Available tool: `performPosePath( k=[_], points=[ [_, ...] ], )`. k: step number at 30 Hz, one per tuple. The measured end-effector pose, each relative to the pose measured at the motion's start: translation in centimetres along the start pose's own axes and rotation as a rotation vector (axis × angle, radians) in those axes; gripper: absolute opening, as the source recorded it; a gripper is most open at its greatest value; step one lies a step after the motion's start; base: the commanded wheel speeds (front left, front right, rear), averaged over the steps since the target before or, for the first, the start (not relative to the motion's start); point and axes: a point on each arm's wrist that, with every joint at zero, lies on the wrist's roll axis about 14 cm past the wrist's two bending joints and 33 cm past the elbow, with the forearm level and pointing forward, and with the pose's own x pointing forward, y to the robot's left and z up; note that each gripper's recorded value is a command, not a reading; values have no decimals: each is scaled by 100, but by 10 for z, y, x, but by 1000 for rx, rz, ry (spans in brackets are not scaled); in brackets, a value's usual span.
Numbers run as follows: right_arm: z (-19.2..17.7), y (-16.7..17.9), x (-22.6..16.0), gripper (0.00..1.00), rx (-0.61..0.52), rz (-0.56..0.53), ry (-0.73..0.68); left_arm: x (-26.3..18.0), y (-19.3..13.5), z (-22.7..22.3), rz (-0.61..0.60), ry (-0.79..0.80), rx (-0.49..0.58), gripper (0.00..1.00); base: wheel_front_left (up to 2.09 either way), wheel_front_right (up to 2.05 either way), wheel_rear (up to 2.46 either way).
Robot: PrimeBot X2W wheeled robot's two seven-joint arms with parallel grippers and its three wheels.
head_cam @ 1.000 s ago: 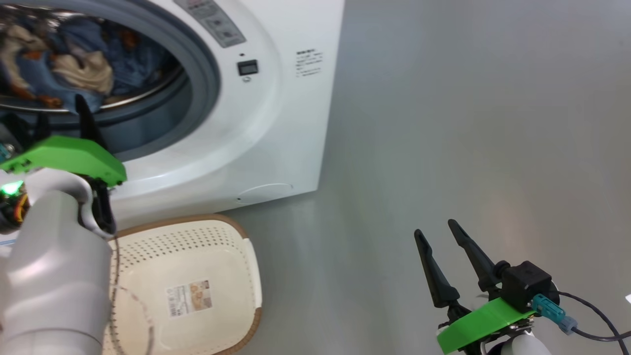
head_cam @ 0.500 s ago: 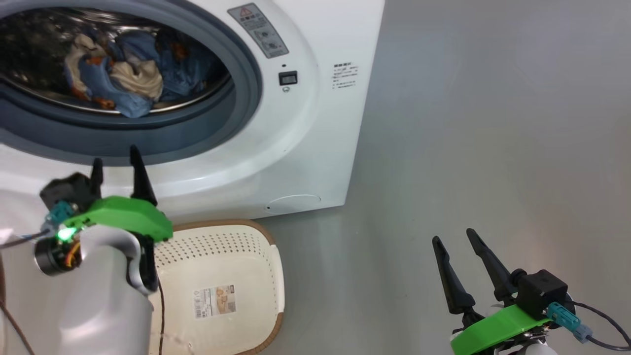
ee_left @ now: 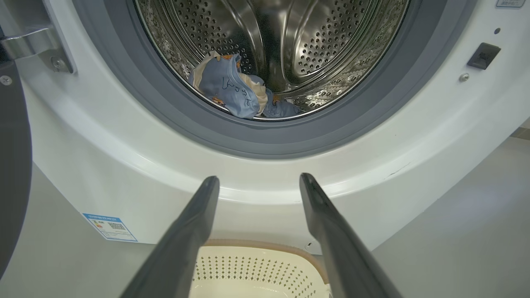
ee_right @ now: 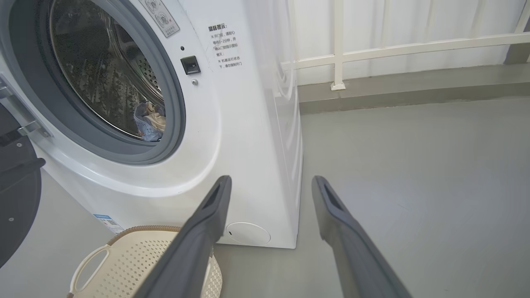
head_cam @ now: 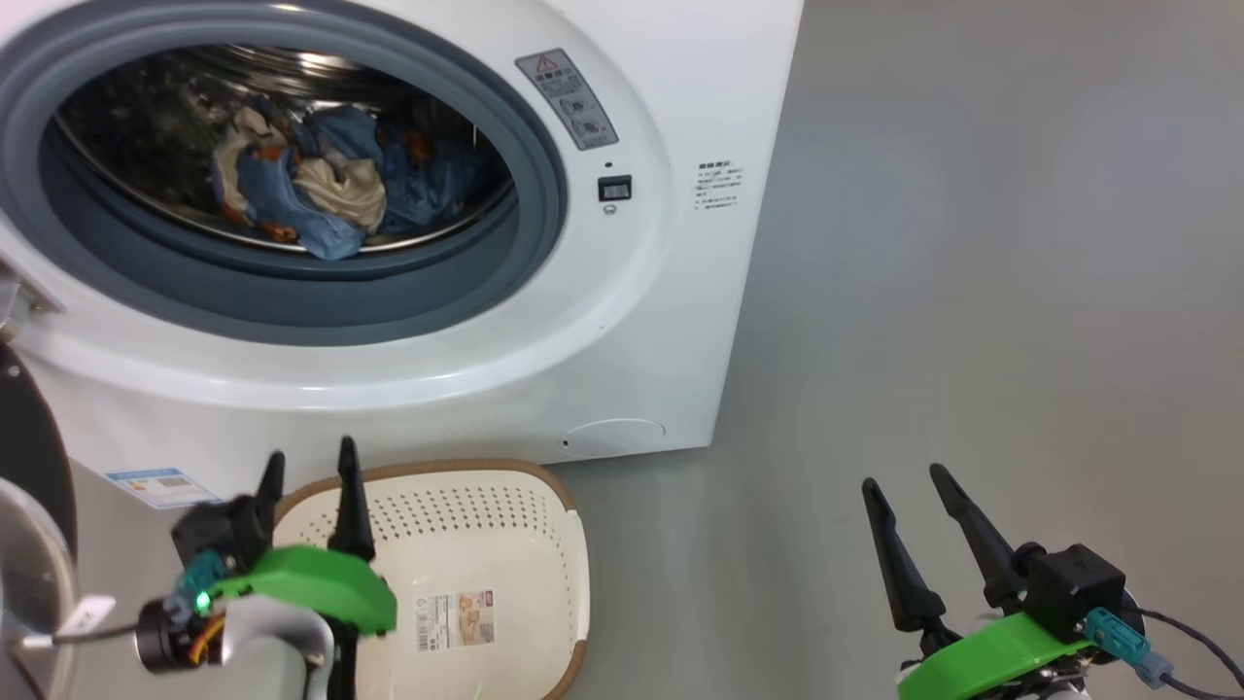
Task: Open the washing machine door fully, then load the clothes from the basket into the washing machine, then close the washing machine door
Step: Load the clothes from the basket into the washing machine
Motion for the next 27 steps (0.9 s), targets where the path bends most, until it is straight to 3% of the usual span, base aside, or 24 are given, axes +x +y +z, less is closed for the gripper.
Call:
performPosePath(
  k=[18, 27],
  points=[
    [12, 2, -26, 100, -32, -4, -29, -85, 23, 12, 71, -109, 49, 100, 0, 0, 0],
    [21, 8, -28, 100, -45, 14, -57, -105, 32, 29, 100, -176, 57, 100, 0, 0, 0]
  ],
)
